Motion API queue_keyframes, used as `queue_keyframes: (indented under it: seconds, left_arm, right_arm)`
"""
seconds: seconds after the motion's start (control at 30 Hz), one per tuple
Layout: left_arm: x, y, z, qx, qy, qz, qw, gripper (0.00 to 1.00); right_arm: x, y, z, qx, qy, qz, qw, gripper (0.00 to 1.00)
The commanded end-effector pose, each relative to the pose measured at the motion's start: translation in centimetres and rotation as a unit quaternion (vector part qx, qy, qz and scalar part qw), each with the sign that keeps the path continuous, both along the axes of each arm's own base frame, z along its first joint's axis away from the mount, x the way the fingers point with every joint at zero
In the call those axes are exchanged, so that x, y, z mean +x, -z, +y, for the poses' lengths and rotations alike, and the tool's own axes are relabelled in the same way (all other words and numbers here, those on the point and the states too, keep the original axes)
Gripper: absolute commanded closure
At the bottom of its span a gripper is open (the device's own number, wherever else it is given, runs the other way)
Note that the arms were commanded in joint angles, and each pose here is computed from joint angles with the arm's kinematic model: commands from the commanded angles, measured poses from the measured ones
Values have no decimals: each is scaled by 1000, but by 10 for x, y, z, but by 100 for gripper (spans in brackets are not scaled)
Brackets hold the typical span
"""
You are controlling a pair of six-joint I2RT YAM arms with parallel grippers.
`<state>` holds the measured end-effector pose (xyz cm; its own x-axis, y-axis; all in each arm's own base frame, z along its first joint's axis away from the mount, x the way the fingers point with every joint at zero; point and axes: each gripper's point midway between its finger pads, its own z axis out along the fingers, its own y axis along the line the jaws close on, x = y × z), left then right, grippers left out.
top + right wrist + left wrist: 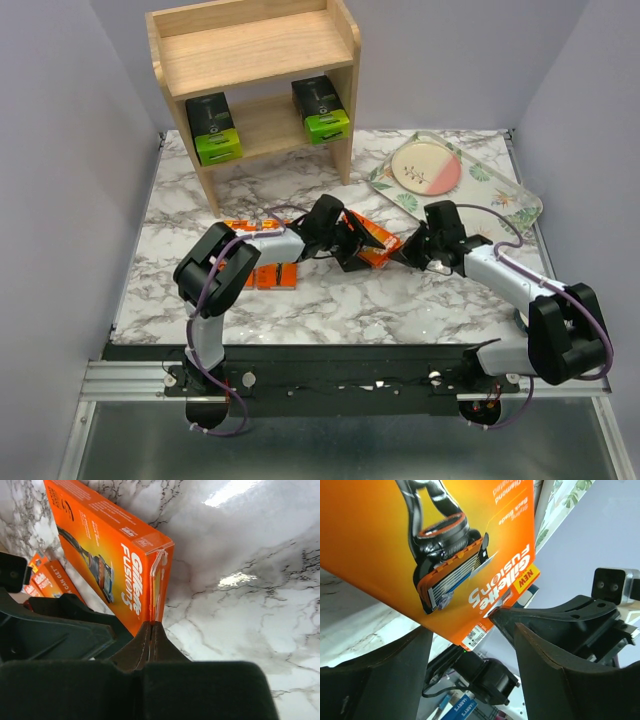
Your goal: Place and organize the shaving razors onto the shelf
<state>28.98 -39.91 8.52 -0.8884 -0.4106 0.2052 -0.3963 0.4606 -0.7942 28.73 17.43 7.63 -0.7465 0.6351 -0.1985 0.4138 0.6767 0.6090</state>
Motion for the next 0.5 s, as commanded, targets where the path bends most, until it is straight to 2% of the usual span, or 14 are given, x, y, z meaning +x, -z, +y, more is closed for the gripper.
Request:
queue_keyframes:
  seconds: [0.0,0.27,0.33,0.43,0.47]
  left_arm:
    - [-4,2,-7,-11,0,-7,1000,27]
    - [-3,-8,-11,-17,-3,-9,1000,24]
    - [-1,-10,-11,-18,-1,-14,1000,27]
    - [8,-20,-11,-32,-1,-38,999,52]
    - [9,-21,-10,-33,0,-44,998,65]
  right_arm:
    - [6,-25,24,44,-14,2,999,99]
    - [7,-35,24,51,-7,-1,999,99]
    - [5,-34,23,49,-8,4,999,99]
    - [2,-30,22,41,-14,6,999,99]
    - [-2,-26,20,39,-14,12,999,99]
